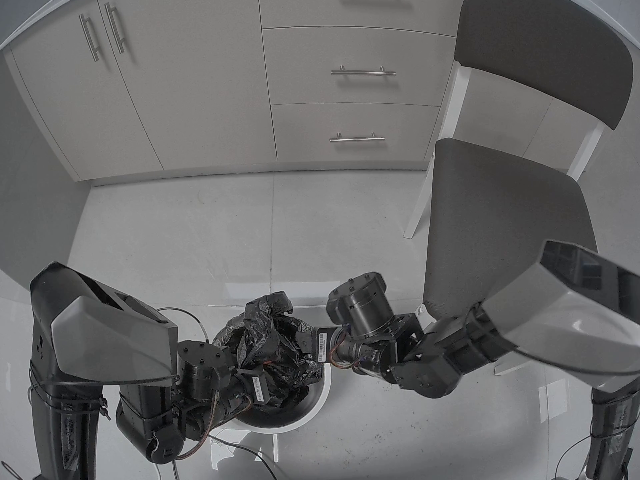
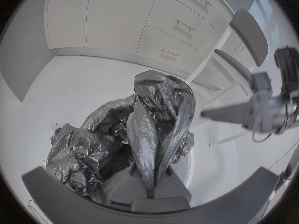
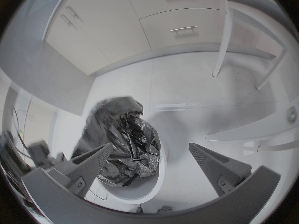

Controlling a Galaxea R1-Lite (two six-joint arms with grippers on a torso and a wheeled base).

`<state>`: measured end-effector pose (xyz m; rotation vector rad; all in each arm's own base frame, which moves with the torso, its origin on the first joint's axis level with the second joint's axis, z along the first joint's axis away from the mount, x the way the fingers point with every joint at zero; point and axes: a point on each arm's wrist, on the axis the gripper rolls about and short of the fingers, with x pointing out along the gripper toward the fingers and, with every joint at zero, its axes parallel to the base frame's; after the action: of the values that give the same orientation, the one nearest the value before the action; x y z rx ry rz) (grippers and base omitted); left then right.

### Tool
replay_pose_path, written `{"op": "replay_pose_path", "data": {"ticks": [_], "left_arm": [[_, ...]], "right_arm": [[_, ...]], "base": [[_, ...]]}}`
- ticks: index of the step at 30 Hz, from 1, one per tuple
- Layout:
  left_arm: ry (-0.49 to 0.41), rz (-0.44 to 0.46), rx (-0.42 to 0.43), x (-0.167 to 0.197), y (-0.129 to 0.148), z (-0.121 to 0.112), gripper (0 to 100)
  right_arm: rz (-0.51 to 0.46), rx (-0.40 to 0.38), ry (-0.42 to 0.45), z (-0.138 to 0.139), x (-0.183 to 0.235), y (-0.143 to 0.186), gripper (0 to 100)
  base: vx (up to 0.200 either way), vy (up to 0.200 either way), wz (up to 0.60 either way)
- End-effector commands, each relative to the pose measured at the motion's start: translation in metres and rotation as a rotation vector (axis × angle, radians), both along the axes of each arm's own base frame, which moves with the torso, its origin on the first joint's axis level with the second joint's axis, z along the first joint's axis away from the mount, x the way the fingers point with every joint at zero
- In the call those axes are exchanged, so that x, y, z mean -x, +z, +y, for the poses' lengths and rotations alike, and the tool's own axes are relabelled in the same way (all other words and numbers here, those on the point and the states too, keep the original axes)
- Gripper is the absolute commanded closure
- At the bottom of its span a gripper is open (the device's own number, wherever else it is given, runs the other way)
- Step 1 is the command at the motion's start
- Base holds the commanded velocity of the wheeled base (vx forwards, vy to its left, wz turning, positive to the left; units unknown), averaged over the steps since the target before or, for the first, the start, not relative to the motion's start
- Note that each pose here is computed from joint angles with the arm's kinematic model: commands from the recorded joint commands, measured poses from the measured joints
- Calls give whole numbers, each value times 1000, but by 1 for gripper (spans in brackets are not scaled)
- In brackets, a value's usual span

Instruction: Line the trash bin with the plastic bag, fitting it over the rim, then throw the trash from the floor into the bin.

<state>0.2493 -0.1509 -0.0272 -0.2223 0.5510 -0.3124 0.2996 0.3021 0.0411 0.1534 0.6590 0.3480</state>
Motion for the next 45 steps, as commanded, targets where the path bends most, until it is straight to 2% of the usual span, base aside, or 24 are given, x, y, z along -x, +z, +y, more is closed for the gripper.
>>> {"op": "replay_pose_path", "data": {"ticks": [1, 4, 10, 24, 28, 35, 45], "left_arm": [[-13, 30, -47, 15, -7, -7, 100], [-25, 36, -69, 24, -8, -11, 100], [-116, 51, -78, 49, -4, -26, 100], [-226, 49, -104, 56, -22, -54, 100], [-232, 38, -102, 53, -24, -58, 100], [-228, 55, -108, 54, -31, -58, 100], [-227, 53, -103, 53, -30, -58, 100]], "right_arm": [[-58, -83, -17, -12, 3, 46, 0], [-69, -97, -9, -7, 4, 49, 0], [-72, -100, 7, 0, 7, 49, 0], [-55, -77, 58, 10, 18, 44, 0], [-34, -72, 103, 16, 27, 41, 0], [32, -4, 179, 33, 47, 23, 0], [53, 13, 197, 47, 43, 2, 0]], "base": [[0, 0, 0], [0, 0, 0], [0, 0, 0], [0, 0, 0], [0, 0, 0], [0, 0, 0], [0, 0, 0]]}}
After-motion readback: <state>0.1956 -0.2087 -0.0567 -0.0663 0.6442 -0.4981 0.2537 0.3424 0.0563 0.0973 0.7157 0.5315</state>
